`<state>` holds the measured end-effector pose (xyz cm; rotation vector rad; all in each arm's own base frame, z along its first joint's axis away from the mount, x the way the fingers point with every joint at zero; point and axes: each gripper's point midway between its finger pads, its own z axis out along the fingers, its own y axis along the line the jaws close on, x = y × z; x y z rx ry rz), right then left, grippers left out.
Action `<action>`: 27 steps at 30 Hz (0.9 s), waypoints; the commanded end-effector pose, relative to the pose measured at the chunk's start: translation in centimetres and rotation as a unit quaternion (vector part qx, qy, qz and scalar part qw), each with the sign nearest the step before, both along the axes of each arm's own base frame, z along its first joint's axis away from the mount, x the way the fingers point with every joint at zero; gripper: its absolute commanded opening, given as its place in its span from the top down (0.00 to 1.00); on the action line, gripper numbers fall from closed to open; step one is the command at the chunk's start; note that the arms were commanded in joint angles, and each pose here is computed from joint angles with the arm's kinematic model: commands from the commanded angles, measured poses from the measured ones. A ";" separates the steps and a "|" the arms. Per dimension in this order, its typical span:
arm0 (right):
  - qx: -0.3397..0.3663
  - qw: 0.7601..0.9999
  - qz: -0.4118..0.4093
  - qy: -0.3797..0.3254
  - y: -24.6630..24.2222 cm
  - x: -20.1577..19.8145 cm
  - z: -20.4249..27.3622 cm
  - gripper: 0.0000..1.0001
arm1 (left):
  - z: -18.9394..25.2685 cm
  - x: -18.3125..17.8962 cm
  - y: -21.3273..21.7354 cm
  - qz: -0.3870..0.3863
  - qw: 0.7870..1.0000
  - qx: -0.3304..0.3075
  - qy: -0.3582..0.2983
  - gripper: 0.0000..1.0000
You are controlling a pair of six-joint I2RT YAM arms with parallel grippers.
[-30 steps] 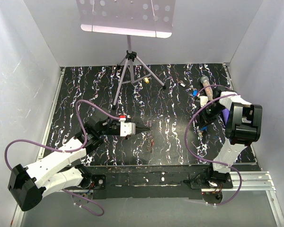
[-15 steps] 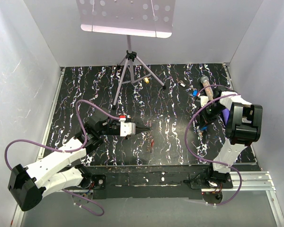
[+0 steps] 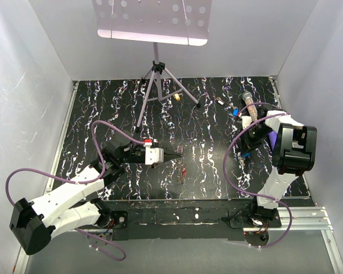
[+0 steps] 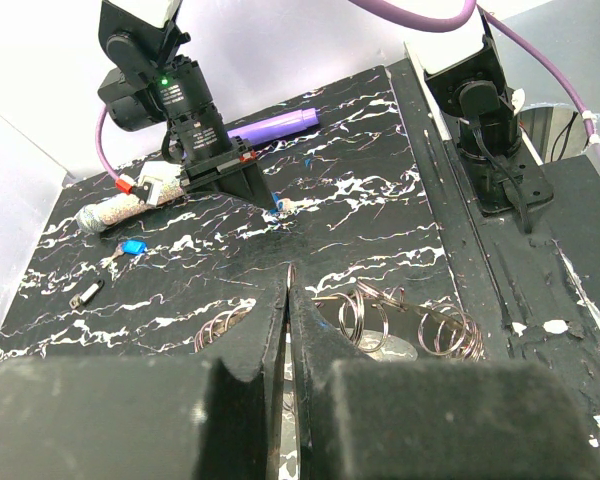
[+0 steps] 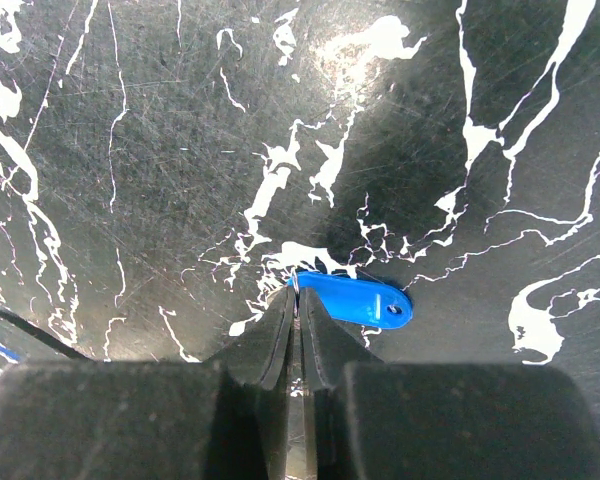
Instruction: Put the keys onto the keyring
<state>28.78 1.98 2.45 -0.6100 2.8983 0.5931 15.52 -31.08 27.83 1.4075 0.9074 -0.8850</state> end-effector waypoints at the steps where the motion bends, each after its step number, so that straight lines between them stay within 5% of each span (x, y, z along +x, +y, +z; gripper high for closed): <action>1: 0.012 1.000 -0.001 -0.007 0.3 0.8 0.5 0.88 | 1.2 -0.2 0.0 -0.003 1.000 -0.013 -0.017 1.00; 17: 0.017 1.000 0.001 -0.004 0.4 0.7 0.6 0.87 | 1.3 -0.2 0.0 -0.003 1.000 -0.013 -0.020 1.00; 27: 0.015 1.000 0.002 -0.005 0.3 0.6 0.8 0.99 | 1.3 -0.2 0.0 -0.004 1.000 -0.013 -0.019 1.00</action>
